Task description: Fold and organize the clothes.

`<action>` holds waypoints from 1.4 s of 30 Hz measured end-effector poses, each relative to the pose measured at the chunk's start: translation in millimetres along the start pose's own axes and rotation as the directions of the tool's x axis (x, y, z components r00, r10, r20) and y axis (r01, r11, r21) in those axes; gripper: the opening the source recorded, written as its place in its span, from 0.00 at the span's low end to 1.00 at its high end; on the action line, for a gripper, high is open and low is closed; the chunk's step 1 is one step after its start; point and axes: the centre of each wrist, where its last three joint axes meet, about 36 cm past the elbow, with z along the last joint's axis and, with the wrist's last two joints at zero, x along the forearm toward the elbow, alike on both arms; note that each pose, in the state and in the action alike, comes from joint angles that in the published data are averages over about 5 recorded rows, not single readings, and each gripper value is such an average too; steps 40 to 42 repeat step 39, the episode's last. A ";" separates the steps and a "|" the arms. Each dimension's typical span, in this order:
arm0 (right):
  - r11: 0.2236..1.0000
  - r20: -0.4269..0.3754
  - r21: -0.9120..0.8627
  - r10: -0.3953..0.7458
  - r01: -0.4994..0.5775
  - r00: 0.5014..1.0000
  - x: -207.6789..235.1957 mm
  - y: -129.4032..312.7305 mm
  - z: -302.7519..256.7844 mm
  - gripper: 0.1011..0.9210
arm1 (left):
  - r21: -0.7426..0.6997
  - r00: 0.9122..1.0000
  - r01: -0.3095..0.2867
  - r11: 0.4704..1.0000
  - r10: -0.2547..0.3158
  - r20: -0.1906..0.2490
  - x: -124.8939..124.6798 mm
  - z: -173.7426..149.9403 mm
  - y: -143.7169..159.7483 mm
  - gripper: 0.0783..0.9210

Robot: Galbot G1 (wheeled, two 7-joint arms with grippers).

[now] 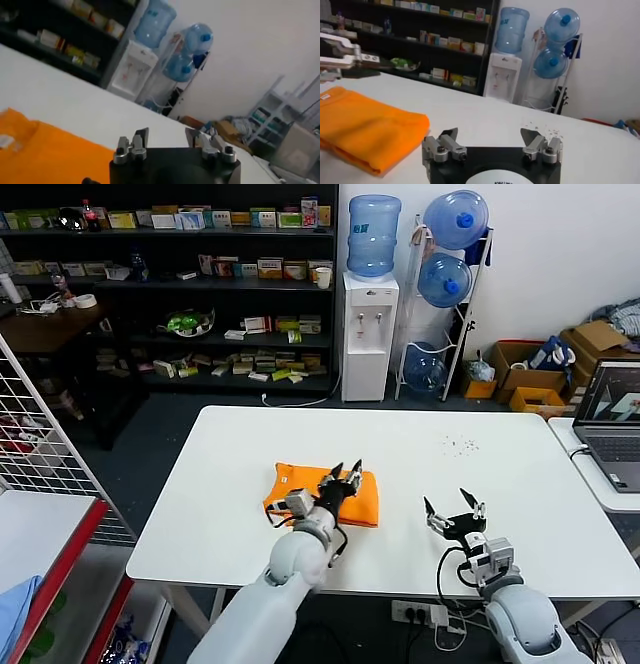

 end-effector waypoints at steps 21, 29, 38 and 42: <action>0.998 0.016 -0.032 0.060 -0.059 0.998 -0.9 -9.2 3.3 0.88 | -0.586 0.982 0.171 0.792 -0.089 0.166 133.9 7.1 159.9 0.88; 0.996 0.023 -0.047 0.083 -0.082 0.996 5.1 -8.3 2.5 0.88 | -0.634 0.976 0.211 0.744 -0.129 0.174 154.5 -8.0 178.1 0.88; 0.993 0.022 -0.061 0.101 -0.099 0.995 9.3 -11.6 4.8 0.88 | -0.655 0.970 0.242 0.715 -0.161 0.183 166.6 -15.8 192.0 0.88; 0.993 0.022 -0.062 0.101 -0.100 0.995 9.4 -11.8 4.9 0.88 | -0.656 0.969 0.244 0.714 -0.162 0.184 166.9 -16.3 192.4 0.88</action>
